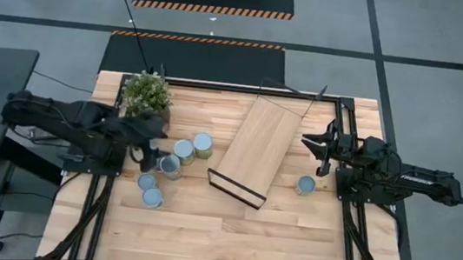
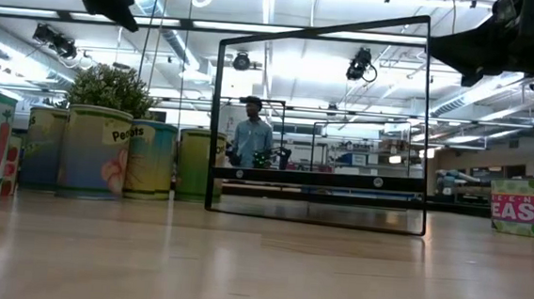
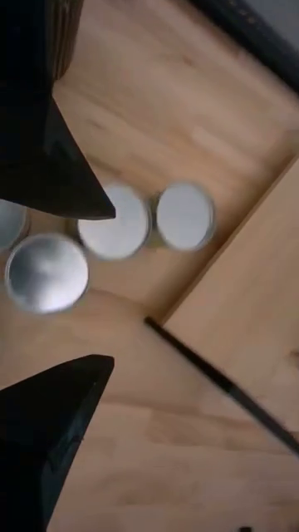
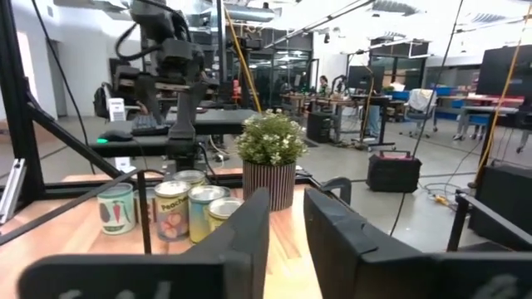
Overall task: Pick and place cans onto a shelf
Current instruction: Put the canned peas on the shelf
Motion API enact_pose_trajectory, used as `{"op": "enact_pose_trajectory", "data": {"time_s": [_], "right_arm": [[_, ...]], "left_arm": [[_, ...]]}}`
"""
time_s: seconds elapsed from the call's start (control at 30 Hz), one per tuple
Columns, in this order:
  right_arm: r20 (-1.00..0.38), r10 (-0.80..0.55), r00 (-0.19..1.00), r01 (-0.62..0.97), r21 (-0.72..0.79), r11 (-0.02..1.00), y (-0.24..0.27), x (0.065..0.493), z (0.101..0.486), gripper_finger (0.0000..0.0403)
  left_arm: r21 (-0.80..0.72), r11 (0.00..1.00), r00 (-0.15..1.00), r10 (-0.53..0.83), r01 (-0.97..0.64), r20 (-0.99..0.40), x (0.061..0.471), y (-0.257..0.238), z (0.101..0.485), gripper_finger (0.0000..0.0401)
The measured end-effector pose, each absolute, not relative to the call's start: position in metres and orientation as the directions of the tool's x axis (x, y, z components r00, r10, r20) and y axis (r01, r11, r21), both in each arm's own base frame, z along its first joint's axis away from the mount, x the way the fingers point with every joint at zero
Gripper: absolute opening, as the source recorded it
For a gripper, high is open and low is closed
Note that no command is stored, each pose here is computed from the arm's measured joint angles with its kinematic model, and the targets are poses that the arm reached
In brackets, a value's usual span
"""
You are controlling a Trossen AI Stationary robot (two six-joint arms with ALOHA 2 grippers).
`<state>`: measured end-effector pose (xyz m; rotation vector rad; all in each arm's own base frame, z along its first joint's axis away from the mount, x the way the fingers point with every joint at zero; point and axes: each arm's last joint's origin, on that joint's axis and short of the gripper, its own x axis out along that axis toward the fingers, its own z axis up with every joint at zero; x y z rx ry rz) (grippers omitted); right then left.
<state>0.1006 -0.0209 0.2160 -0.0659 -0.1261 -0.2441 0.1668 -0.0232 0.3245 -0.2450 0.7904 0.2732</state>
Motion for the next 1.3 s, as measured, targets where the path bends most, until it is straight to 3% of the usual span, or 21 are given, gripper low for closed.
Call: {"op": "enact_pose_trajectory", "data": {"time_s": [0.27, 0.53, 0.8, 1.13, 1.3], "right_arm": [[0.123, -0.237, 0.964, 0.249, -0.092, 0.964, -0.021, 0.101, 0.215, 0.0153], [0.161, -0.2, 0.966, 0.224, -0.147, 0.963, -0.02, 0.1, 0.219, 0.021], [0.147, -0.153, 0.977, 0.171, -0.121, 0.978, -0.018, 0.101, 0.217, 0.0246], [0.149, -0.093, 0.985, 0.106, -0.085, 0.991, -0.017, 0.102, 0.217, 0.0252], [0.138, -0.062, 0.988, 0.072, -0.072, 0.995, -0.016, 0.102, 0.217, 0.0252]], "left_arm": [[-0.164, 0.888, 0.412, 0.03, -0.429, -0.911, 0.186, -0.064, 0.326, 0.0286], [0.058, 0.833, 0.114, 0.144, -0.55, -0.983, 0.179, -0.078, 0.304, 0.0286], [0.147, 0.807, -0.074, 0.128, -0.572, -0.989, 0.163, -0.071, 0.26, 0.0281], [0.062, 0.77, -0.015, 0.068, -0.635, -0.998, 0.15, -0.038, 0.235, 0.0246], [0.059, 0.741, -0.012, 0.069, -0.669, -0.998, 0.15, -0.025, 0.225, 0.0254]]}}
